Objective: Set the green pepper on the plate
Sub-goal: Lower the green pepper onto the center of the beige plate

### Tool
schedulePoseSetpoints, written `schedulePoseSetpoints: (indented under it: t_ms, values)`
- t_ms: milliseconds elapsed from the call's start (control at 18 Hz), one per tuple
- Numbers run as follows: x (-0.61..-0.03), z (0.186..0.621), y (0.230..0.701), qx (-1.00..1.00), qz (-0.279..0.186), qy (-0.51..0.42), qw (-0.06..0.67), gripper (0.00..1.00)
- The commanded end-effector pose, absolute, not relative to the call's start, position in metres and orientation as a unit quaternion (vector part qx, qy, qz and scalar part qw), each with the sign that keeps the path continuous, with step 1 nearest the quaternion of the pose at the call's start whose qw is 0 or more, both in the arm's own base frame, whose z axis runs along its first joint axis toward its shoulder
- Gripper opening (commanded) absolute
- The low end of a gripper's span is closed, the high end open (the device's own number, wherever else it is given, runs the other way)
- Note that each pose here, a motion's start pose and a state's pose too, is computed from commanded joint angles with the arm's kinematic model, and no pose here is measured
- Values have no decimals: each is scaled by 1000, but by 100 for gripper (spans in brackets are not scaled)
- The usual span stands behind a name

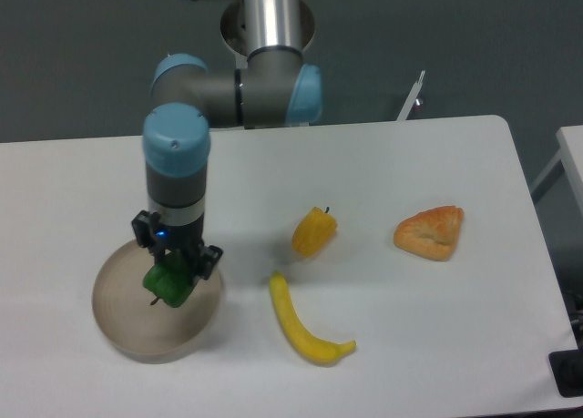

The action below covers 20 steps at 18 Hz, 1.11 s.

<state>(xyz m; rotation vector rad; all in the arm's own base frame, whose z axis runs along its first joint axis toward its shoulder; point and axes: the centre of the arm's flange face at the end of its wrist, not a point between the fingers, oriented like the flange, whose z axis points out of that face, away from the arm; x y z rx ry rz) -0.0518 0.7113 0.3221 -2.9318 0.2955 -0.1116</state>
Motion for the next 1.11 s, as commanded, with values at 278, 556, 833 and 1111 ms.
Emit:
schedulePoseSetpoints:
  t_ms: [278, 556, 833, 1111]
  values:
    - [-42, 292, 711, -979, -27, 175, 106, 47]
    - [-40, 279, 711, -963, -32, 247, 101, 47]
    - [-40, 276, 713, -962, -34, 251, 102, 47]
    - [-37, 272, 714, -964, -44, 241, 101, 48]
